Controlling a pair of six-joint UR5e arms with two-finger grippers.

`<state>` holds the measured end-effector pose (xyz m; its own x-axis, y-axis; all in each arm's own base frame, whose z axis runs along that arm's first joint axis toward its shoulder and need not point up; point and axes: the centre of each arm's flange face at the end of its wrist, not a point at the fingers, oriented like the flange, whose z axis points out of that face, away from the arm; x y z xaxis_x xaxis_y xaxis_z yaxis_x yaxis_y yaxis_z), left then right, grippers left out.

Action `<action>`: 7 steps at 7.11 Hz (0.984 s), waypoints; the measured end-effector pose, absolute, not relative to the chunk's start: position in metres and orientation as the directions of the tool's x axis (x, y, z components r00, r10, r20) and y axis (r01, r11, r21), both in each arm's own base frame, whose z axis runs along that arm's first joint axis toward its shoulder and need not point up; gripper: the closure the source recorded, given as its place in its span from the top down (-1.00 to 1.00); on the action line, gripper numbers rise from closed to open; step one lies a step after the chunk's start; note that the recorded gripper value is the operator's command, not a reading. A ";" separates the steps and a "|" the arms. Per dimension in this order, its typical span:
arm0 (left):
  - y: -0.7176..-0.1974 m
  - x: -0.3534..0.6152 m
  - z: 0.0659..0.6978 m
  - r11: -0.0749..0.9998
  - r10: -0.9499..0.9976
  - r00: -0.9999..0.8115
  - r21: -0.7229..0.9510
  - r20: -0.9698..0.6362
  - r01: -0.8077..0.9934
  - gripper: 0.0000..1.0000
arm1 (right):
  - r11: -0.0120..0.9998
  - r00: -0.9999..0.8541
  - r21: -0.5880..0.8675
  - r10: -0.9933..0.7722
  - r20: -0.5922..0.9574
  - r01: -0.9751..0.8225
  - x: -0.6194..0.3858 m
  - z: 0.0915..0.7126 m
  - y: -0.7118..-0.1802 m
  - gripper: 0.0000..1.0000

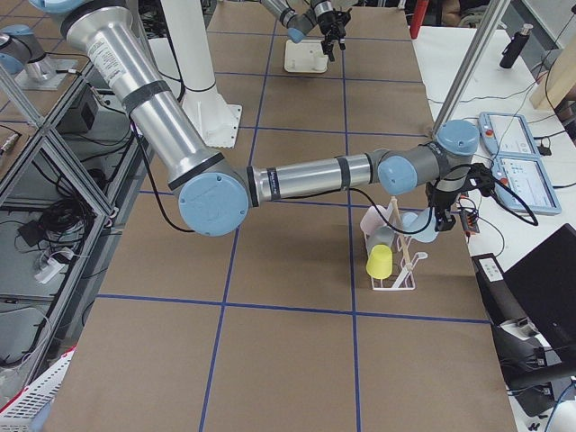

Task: Transfer IKEA cup to right arm and place on rack

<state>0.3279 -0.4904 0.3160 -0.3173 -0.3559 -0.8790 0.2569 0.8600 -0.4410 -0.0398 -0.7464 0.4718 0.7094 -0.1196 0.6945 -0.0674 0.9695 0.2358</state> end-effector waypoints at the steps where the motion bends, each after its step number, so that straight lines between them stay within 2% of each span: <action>1: -0.490 0.328 0.316 0.860 -0.356 -0.318 -0.441 -0.879 0.258 1.00 | 0.972 0.710 0.227 -0.118 0.694 -0.060 -0.046 0.476 -0.747 -0.58; 7: -0.487 0.325 0.322 0.856 -0.360 -0.315 -0.446 -0.878 0.263 1.00 | 0.978 0.712 0.206 -0.116 0.692 -0.041 -0.061 0.486 -0.750 -0.59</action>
<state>0.3254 -0.4871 0.3225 -0.3151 -0.3603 -0.8780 0.2633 0.8556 -0.4456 -0.0615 -0.7498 0.4861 0.7123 -0.1159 0.6922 -0.0415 0.9776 0.2064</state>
